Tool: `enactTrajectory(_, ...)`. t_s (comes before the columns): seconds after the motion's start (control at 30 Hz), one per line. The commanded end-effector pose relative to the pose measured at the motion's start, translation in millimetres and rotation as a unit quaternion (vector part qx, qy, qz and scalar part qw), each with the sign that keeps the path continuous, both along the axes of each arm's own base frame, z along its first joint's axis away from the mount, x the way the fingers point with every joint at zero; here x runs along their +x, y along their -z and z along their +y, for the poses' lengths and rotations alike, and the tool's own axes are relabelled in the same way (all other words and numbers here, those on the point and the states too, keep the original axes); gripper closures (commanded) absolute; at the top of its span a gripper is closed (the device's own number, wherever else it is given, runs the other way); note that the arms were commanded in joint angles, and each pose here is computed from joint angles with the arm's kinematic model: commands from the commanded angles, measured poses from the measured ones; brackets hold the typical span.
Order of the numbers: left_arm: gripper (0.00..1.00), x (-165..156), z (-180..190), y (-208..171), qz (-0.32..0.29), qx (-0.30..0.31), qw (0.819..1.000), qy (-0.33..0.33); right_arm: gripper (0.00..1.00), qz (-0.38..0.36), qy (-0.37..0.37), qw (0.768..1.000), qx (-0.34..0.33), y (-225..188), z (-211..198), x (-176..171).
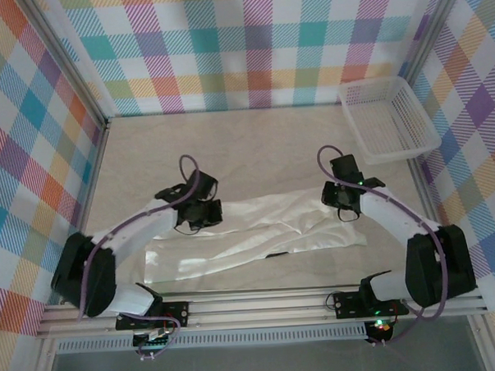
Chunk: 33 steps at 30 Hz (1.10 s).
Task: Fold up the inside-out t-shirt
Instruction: Rotate the T-shirt at the center of the table.
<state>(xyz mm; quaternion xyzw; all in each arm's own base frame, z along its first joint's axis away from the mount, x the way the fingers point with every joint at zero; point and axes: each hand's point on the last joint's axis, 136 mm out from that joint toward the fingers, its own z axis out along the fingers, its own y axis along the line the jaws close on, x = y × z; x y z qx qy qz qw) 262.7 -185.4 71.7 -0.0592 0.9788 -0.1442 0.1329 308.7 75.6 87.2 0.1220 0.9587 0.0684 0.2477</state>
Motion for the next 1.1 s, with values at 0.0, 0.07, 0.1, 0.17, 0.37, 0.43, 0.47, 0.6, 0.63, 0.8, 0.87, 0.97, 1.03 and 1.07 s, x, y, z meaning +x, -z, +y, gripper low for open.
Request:
enactTrajectory(0.0, 1.00, 4, 7, 20, 0.025, 0.034, 0.998, -0.046, 0.85, 0.016, -0.048, 0.999, 0.005, -4, 12, -8)
enactTrajectory(0.07, 1.00, 10, 9, 32, 0.036, 0.057, 0.996, -0.052, 0.94, 0.029, -0.062, 0.998, 0.012, 1, 17, -12)
enactTrajectory(0.1, 1.00, 13, 10, 36, 0.038, 0.069, 0.996, -0.052, 0.96, 0.035, -0.070, 0.997, 0.018, 4, 21, -14)
enactTrajectory(0.17, 1.00, 23, 12, 39, 0.034, 0.092, 0.994, -0.057, 0.97, 0.052, -0.087, 0.994, 0.039, 15, 31, -17)
enactTrajectory(0.37, 1.00, 48, 7, 64, 0.041, 0.123, 0.990, -0.051, 0.94, 0.122, -0.103, 0.985, 0.066, 50, 48, -21)
enactTrajectory(0.43, 1.00, 60, 6, 79, 0.052, 0.124, 0.989, -0.054, 0.90, 0.143, -0.102, 0.982, 0.071, 59, 51, -20)
enactTrajectory(0.47, 1.00, 70, 5, 86, 0.053, 0.119, 0.990, -0.056, 0.90, 0.152, -0.101, 0.981, 0.072, 64, 52, -20)
enactTrajectory(0.6, 1.00, 133, 4, 102, 0.045, 0.107, 0.991, -0.066, 0.88, 0.171, -0.095, 0.977, 0.079, 72, 58, -11)
enactTrajectory(0.63, 1.00, 151, 1, 101, 0.039, 0.101, 0.992, -0.065, 0.88, 0.174, -0.096, 0.976, 0.084, 72, 61, -8)
enactTrajectory(0.8, 1.00, 259, -32, 77, -0.023, 0.037, 0.998, -0.047, 0.87, 0.214, -0.156, 0.951, 0.161, 70, 125, -16)
enactTrajectory(0.87, 1.00, 291, -48, 54, -0.056, 0.004, 0.998, -0.039, 0.88, 0.238, -0.209, 0.930, 0.185, 70, 170, -41)
enactTrajectory(0.97, 1.00, 309, -68, 25, -0.089, -0.055, 0.994, -0.022, 0.87, 0.236, -0.290, 0.908, 0.190, 62, 228, -75)
enactTrajectory(1.03, 0.93, 310, -74, 1, -0.112, -0.082, 0.990, -0.009, 0.87, 0.206, -0.334, 0.901, 0.183, 50, 256, -81)
enactTrajectory(1.07, 0.89, 308, -75, -14, -0.127, -0.093, 0.988, -0.001, 0.86, 0.190, -0.347, 0.902, 0.174, 42, 265, -79)
